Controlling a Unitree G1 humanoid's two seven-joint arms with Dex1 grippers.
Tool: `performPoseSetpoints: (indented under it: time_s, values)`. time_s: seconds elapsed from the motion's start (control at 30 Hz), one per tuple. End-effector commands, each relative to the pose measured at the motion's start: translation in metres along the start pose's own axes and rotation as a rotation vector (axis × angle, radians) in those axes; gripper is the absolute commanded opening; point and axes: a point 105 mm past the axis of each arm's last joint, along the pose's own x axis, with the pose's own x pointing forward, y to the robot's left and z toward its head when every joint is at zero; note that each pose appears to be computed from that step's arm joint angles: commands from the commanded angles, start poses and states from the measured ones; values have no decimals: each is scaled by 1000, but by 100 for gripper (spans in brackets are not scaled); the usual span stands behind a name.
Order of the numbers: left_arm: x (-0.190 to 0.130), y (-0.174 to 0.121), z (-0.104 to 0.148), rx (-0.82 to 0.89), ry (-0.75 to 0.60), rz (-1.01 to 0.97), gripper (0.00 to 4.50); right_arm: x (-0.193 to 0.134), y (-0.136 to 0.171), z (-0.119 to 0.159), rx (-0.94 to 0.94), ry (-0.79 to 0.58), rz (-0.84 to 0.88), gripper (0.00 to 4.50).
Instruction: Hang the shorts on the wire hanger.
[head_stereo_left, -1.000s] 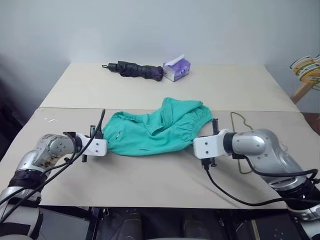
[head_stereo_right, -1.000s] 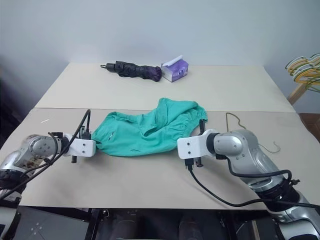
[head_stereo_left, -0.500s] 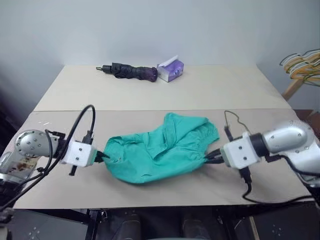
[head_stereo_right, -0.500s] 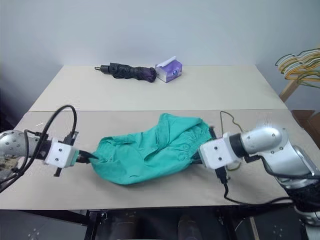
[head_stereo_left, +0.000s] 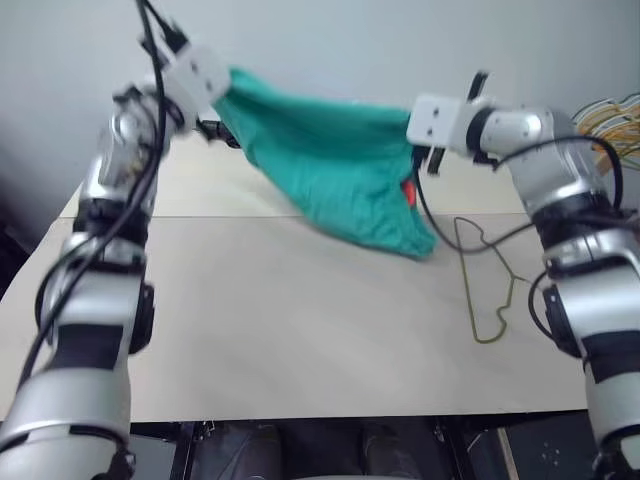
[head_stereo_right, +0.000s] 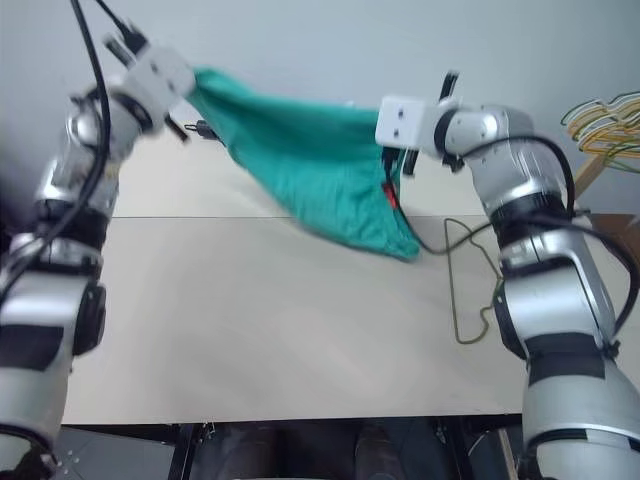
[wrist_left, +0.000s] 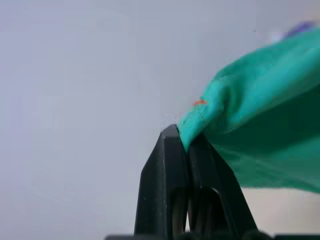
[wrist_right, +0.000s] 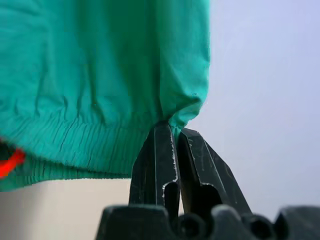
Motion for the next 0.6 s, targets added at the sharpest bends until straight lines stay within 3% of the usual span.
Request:
performPoseSetpoints:
  time_s: [0.03,0.13,0.23,0.37,0.43,0.5,0.6]
  values:
    - [1,60,19,55,-55,276,3,-14,-72,1,-45,-3,-401,0]
    - [-3,83,38,110,-140,373,3,-27,-100,4,-64,-30,-590,0]
    - [-11,87,52,197,-261,384,3,-37,-97,-4,-99,-71,-637,0]
    - [-21,44,41,216,-350,162,3,-37,-47,-19,-164,-136,-466,0]
    - [-38,7,27,220,-400,-10,3,-41,-13,-26,-153,-190,-340,0]
    - [-66,-38,9,151,-419,-196,3,-50,28,-31,-155,-258,-198,0]
    - [-109,-79,-5,100,-421,-418,3,-63,69,-34,-142,-326,-54,0]
